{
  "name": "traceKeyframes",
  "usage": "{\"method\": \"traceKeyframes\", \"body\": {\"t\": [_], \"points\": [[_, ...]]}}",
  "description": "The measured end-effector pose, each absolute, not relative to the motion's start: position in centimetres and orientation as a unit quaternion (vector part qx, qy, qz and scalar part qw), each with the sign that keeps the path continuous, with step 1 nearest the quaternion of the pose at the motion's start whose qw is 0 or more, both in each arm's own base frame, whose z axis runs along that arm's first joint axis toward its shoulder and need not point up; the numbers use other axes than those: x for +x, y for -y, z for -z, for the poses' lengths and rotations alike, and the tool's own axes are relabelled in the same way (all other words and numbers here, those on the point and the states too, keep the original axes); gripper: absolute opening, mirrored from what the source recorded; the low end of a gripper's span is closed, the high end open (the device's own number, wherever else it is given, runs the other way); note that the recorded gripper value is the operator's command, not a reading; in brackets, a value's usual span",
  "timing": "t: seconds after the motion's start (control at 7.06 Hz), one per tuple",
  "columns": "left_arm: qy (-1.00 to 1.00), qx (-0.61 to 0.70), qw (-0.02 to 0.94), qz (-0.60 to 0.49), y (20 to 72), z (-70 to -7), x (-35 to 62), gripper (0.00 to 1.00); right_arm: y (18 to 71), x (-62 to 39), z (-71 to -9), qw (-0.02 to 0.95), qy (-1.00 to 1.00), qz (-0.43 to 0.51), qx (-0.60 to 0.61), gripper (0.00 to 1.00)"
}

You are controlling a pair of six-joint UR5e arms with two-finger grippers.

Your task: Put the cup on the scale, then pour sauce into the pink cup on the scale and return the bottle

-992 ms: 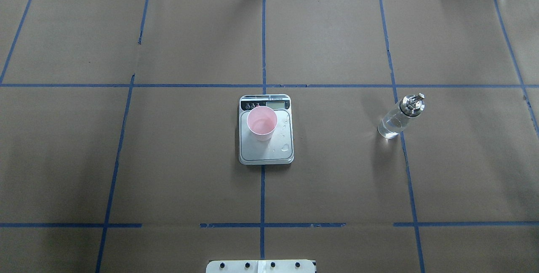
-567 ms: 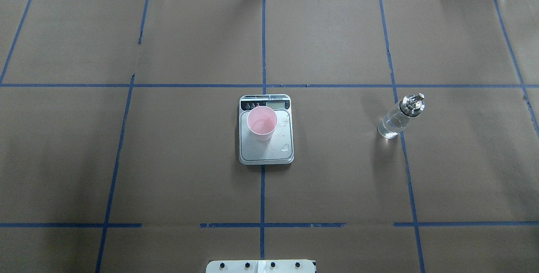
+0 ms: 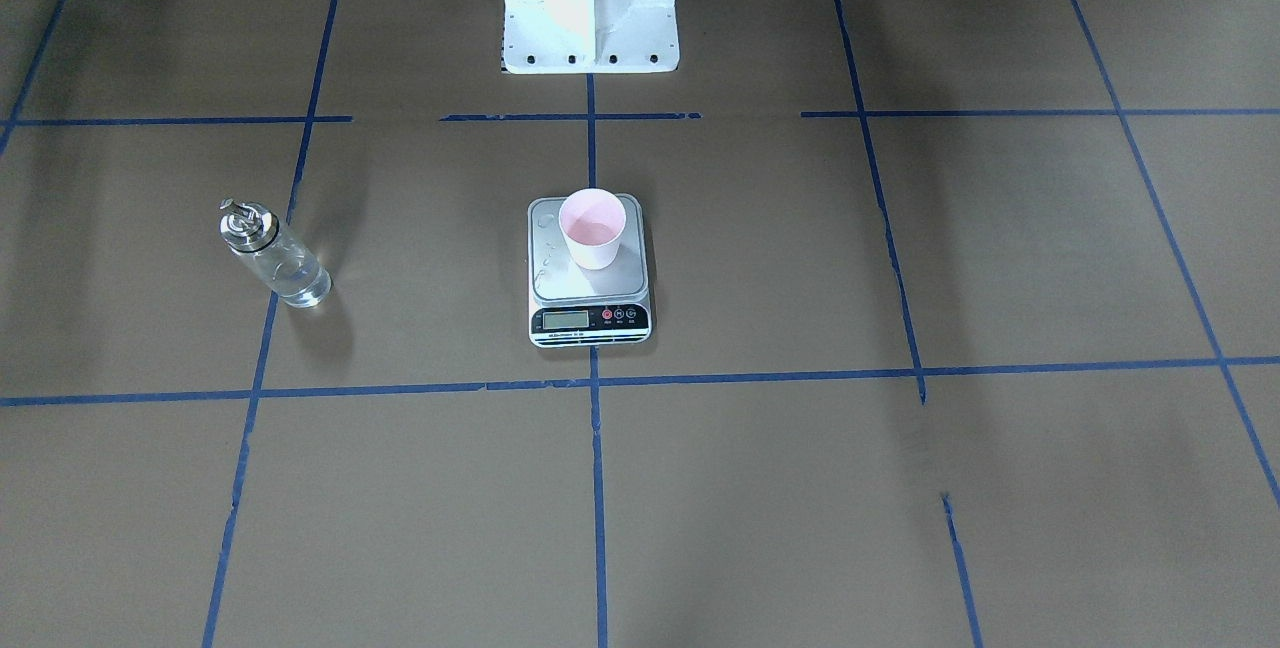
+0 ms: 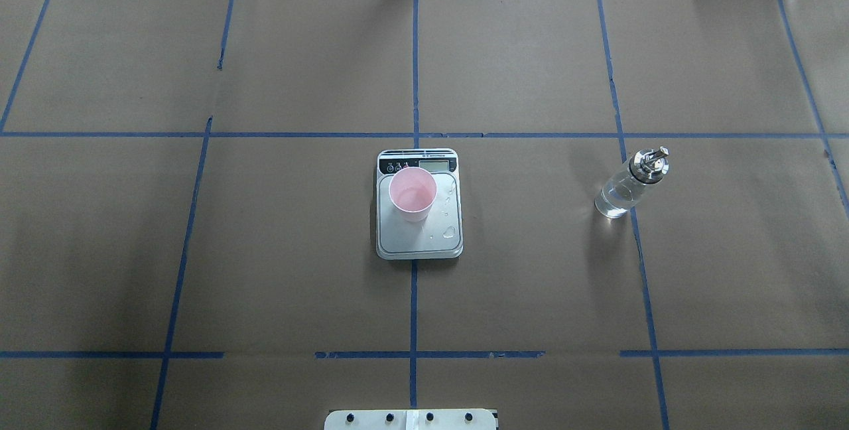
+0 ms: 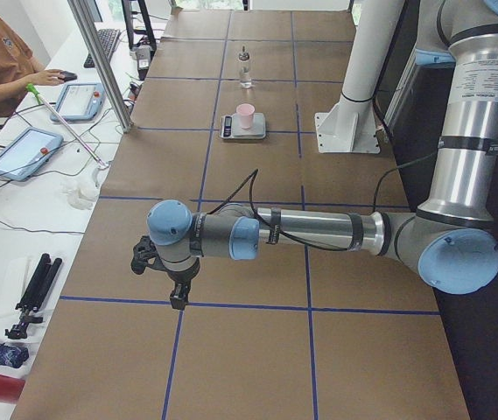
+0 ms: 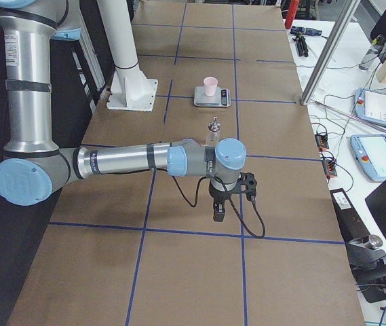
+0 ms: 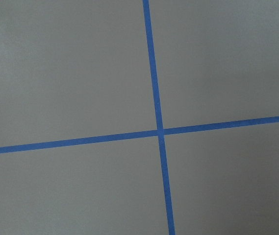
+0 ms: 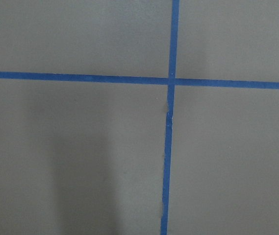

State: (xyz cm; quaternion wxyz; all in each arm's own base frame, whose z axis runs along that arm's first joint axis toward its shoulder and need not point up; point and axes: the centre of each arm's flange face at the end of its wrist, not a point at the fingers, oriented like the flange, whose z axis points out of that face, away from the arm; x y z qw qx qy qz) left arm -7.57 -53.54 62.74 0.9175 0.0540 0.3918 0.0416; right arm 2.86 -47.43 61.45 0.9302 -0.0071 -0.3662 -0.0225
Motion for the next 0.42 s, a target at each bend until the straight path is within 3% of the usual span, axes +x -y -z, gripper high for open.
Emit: {"method": "traceKeyframes", "body": {"t": [0.42], "points": [[-0.393,0.054,0.917,-0.04,53.55,-62.58,-7.56,1.0,46.16,2.99,-63.3,0.929,0.368,0.037,0.024,1.0]]}}
